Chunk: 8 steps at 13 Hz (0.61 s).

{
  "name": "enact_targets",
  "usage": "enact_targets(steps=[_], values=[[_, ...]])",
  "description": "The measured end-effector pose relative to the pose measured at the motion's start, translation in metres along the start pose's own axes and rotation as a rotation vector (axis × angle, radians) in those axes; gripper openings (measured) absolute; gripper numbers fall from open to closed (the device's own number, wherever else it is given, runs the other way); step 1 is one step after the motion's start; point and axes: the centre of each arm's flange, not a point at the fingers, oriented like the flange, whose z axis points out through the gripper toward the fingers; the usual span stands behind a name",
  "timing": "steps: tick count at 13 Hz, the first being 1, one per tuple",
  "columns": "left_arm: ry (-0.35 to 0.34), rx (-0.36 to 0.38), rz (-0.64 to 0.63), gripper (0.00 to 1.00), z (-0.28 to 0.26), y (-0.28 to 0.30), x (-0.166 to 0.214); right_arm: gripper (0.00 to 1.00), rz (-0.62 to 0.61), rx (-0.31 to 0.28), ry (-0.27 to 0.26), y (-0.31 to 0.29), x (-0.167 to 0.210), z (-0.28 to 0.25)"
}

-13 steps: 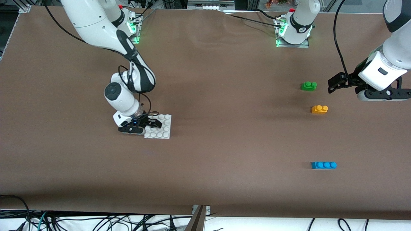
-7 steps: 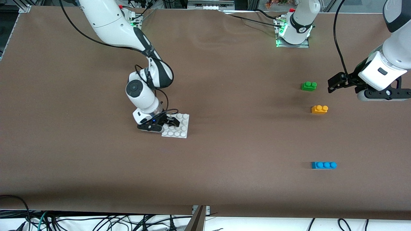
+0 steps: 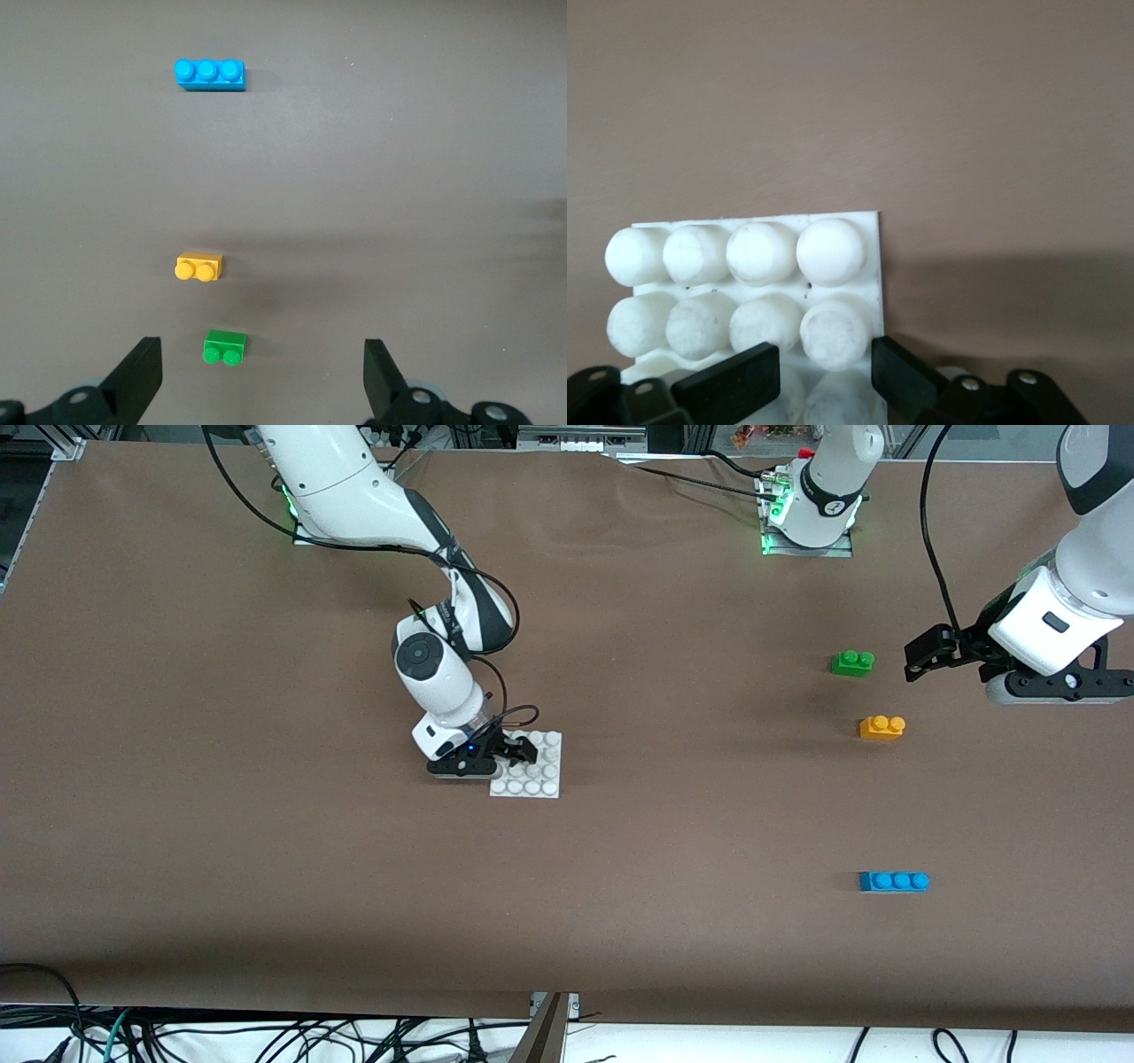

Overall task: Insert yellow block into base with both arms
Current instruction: 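Slide the white base plate with the right gripper toward the table middle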

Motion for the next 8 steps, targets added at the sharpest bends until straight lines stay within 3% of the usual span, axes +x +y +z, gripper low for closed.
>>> enact_targets(steps=[8], values=[[-0.001, 0.0, 0.0, 1.0, 0.0, 0.0, 0.0, 0.53, -0.013, 0.048, 0.007, -0.073, -0.031, 0.018]])
